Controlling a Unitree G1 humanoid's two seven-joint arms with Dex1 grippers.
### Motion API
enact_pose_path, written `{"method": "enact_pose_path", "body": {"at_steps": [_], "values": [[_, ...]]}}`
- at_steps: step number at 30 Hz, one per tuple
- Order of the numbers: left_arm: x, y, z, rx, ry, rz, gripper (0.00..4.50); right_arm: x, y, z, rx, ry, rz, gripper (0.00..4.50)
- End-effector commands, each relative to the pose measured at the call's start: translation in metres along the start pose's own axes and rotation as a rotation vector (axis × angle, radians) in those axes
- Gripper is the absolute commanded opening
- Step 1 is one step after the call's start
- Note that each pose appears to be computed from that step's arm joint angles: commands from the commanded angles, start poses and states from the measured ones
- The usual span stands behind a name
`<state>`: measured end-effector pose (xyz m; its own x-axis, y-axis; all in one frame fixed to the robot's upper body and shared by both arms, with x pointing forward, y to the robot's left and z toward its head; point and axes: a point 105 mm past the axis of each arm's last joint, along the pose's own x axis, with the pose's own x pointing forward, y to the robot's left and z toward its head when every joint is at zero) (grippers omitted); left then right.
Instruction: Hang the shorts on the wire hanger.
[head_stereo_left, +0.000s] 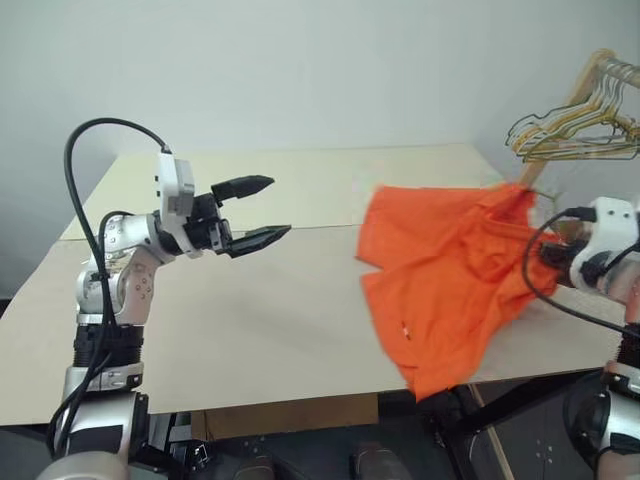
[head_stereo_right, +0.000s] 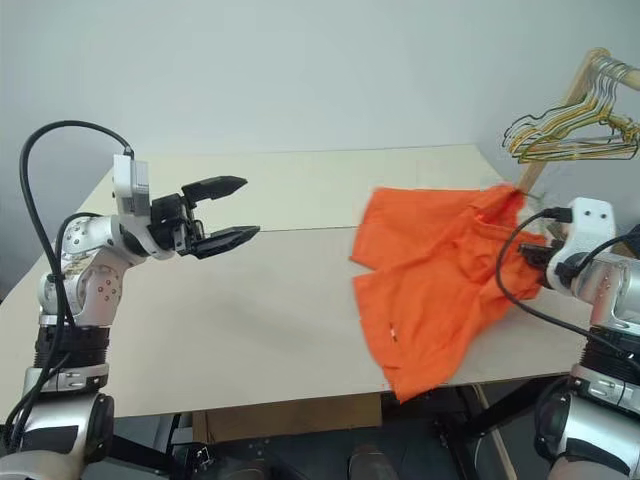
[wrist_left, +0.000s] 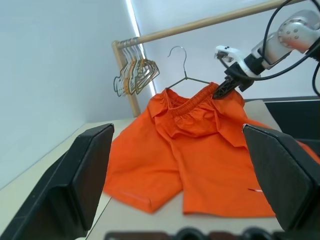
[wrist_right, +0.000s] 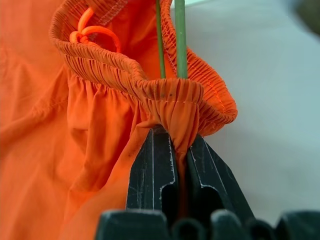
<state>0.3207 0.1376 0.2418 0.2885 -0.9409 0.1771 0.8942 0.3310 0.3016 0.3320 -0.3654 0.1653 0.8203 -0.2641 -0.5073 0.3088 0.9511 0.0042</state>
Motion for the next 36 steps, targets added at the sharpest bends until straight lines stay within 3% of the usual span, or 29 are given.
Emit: {"method": "enact_pose_path", "body": {"at_steps": [1,11,18,27,36], "values": [[0.006,-0.006,0.017,0.023,-0.068,-0.031,4.46,-0.017,-0.033,0.033,0.076,-0.14,-0.234,0.0],[0.011,-0.005,0.022,-0.02,-0.184,0.078,4.46,-0.028,-0.036,0.06,0.133,-0.325,-0.617,0.0],[0.012,-0.013,0.019,-0.023,-0.183,0.092,4.46,-0.03,-0.067,0.076,0.217,-0.365,-0.742,0.0],[0.011,-0.02,0.02,-0.022,-0.18,0.072,4.46,-0.028,-0.104,0.087,0.411,-0.321,-0.739,0.0],[0.017,-0.023,0.02,-0.019,-0.193,0.032,4.46,-0.013,-0.109,0.077,0.637,-0.24,-0.649,0.0]]}}
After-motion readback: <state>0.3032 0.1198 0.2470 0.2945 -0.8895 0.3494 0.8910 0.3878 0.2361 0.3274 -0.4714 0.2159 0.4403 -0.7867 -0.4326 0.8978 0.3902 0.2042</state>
